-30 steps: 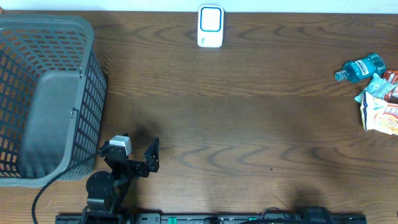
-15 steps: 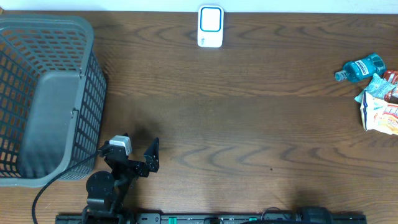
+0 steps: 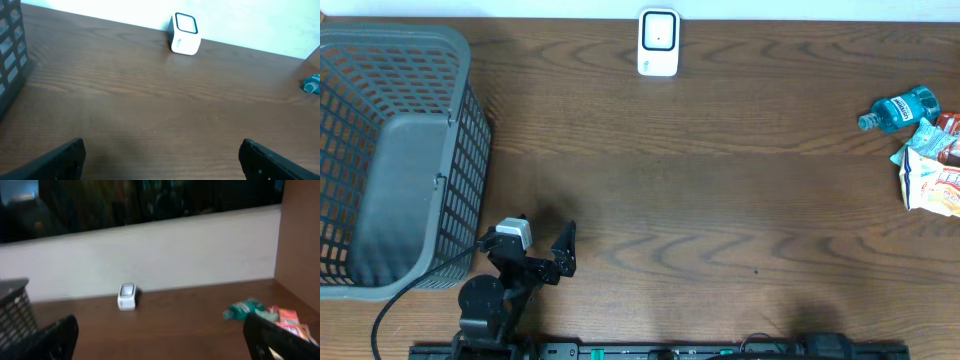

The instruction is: Scan the item barcode

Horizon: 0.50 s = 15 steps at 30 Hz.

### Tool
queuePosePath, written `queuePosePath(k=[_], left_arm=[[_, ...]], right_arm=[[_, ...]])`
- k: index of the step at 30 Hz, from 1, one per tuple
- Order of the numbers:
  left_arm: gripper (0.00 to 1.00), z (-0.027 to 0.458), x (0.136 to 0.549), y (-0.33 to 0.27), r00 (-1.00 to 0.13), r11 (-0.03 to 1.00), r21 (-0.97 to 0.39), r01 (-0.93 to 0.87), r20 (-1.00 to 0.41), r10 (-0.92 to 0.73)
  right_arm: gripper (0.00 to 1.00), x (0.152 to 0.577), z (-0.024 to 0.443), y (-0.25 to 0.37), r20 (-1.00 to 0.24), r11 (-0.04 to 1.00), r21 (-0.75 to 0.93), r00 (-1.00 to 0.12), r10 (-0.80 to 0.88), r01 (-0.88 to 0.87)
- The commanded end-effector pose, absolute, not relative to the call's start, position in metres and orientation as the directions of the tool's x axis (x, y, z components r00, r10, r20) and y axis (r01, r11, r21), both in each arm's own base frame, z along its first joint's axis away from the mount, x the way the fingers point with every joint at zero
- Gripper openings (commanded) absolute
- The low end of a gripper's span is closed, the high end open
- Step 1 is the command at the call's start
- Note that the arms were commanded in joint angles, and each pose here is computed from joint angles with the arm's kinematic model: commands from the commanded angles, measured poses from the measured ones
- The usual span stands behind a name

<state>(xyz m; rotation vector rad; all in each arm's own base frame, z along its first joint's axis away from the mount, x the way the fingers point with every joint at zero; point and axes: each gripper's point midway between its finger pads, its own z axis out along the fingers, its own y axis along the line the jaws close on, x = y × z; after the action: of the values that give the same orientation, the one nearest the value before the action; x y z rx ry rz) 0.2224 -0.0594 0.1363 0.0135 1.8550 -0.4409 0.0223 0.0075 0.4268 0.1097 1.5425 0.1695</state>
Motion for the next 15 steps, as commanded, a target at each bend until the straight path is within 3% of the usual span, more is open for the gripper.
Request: queuePosePath(k=[1,8,15], left_arm=[[0.98,0.125,0.221,-0.061,-0.361,0.926,-0.302,0.226,-0.909,-0.208],[0.98,0.125,0.221,-0.061,-0.361,0.926,-0.302,0.226,-0.909,-0.208],[0.98,0.125,0.221,-0.061,-0.361,0.926,-0.302,0.226,-0.909,-0.208]], right_arm=[[0.99,0.038,0.405,0.005,-0.982,0.983,0.185,0.026,0.185,-0.013],[0.99,0.097,0.364,0.003,-0.982,0.983,0.184,0.046,0.185,-0.017],[0.99,0.15,0.316,0.002,-0.983,0.983,0.186,-0.013,0.186,-0.005]])
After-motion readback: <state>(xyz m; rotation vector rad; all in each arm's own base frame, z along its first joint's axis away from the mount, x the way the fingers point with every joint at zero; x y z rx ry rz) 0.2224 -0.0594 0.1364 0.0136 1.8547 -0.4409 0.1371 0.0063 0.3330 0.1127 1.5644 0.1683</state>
